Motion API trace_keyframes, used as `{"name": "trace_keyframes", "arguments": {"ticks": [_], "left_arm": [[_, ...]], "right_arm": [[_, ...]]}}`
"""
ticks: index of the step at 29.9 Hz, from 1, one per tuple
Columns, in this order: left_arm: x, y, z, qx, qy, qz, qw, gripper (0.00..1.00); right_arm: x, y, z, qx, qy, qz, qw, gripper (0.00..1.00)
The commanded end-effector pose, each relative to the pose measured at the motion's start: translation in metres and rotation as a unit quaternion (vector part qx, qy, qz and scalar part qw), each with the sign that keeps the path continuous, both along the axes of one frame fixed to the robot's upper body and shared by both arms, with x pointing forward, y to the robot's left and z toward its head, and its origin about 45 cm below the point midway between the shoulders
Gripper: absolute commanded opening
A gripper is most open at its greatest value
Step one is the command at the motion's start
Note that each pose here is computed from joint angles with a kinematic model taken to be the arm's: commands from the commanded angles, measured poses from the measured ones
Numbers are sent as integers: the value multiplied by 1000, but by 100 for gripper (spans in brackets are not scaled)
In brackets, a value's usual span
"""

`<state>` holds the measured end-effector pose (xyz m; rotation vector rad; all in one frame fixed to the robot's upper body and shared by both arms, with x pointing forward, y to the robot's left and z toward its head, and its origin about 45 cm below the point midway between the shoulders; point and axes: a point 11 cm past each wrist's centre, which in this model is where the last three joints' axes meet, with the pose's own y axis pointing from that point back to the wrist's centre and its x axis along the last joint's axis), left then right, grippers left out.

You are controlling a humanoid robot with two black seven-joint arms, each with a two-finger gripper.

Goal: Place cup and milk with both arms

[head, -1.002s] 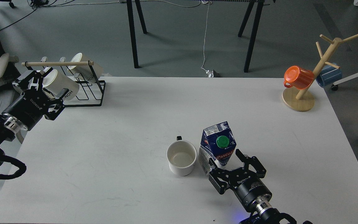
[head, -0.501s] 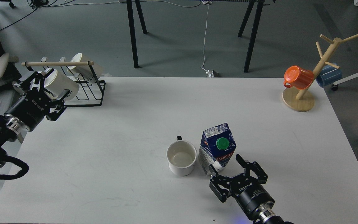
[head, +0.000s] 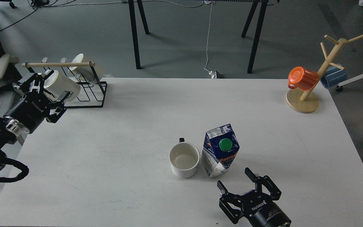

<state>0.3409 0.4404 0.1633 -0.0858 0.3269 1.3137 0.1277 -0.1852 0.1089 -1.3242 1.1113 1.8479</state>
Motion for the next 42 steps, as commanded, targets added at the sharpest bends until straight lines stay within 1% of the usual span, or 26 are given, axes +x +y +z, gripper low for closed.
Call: {"name": "trace_keyframes", "arguments": {"ticks": [1, 4, 7, 10, 14, 16, 19, 23, 26, 31, 36, 42], "left_arm": [[0, -1, -2, -2, 1, 0, 1000, 85], [0, -1, -2, -2, 1, 1, 1000, 85], [0, -1, -2, -2, 1, 1, 1000, 85], [0, -1, -2, -2, 1, 1, 1000, 85], [1, -2, -2, -2, 0, 0, 1000, 85], [2, -1, 0, -3, -2, 2, 1000, 85], [3, -1, 2, -9, -7, 6, 1000, 85], [5, -5, 2, -17, -9, 7, 1000, 85], [8, 0, 10, -18, -20, 14, 1000, 85], [12, 7, 20, -20, -36, 24, 999, 85], [14, 5, 22, -24, -39, 22, 999, 85], [14, 3, 23, -25, -40, 20, 999, 85]], "right_arm": [[-25, -32, -1, -18, -10, 4, 1000, 99], [-30, -57, 5, -31, -36, 4, 999, 99], [-23, -98, 10, -89, -43, -3, 995, 99], [0, -142, 23, -145, -76, -33, 986, 99], [42, -196, 56, -198, -148, -101, 964, 98], [72, -200, 79, -201, -199, -106, 953, 98], [112, -198, 106, -201, -255, -103, 940, 98], [151, -199, 117, -212, -285, -99, 930, 98], [177, -202, 124, -229, -298, -93, 922, 98], [196, -216, 140, -252, -315, -102, 909, 99], [208, -231, 141, -269, -312, -118, 904, 99], [240, -221, 148, -284, -321, -99, 898, 99]]}}
